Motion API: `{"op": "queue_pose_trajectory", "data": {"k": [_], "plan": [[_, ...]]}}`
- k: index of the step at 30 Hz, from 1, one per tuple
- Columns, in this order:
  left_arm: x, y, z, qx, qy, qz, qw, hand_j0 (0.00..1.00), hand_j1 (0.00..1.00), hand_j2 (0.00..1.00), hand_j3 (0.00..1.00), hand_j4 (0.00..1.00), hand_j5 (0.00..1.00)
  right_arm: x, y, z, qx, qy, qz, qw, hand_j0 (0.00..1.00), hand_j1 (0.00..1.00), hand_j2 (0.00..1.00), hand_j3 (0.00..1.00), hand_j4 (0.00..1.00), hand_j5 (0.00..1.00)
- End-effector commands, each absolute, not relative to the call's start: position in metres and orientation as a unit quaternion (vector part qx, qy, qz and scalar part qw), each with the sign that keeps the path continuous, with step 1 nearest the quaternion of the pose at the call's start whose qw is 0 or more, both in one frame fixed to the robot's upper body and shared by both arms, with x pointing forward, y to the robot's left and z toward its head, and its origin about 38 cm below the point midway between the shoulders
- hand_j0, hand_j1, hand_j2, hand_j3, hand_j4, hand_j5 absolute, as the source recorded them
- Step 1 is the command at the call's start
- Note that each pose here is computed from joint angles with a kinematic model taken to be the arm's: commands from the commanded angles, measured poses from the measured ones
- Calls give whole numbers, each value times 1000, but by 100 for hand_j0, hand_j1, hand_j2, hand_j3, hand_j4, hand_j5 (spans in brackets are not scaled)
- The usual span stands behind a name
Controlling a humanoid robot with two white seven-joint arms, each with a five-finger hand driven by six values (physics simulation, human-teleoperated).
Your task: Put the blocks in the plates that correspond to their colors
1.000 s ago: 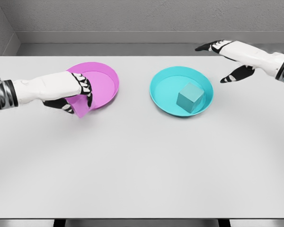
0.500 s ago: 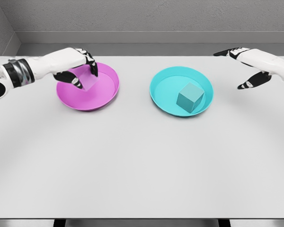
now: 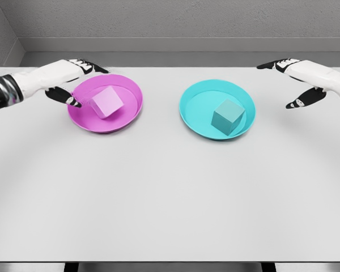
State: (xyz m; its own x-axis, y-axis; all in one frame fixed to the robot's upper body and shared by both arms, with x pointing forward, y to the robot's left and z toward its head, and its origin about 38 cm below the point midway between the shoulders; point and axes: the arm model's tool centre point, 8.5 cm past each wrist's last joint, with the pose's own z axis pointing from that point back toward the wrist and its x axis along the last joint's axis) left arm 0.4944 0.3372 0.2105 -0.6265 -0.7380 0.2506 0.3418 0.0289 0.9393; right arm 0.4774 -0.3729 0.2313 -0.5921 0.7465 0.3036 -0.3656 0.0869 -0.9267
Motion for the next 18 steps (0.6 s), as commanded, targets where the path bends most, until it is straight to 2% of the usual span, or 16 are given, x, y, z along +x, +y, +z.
{"op": "queue_pose_trajectory", "data": {"k": [1,8,18], "plan": [[485,380,229,187,-597,-663,411,100,100,100,100,100,100,477,-373,232,-157,-606,655,424,100,100,100,100,100,100],[480,419,205,192,-576,-641,470,100,100,100,100,100,100,476,-371,232,-155,-606,657,421,100,100,100,100,100,100],[478,419,201,189,-575,-640,474,100,100,100,100,100,100,472,-373,234,-158,-604,660,417,100,100,100,100,100,100]]}}
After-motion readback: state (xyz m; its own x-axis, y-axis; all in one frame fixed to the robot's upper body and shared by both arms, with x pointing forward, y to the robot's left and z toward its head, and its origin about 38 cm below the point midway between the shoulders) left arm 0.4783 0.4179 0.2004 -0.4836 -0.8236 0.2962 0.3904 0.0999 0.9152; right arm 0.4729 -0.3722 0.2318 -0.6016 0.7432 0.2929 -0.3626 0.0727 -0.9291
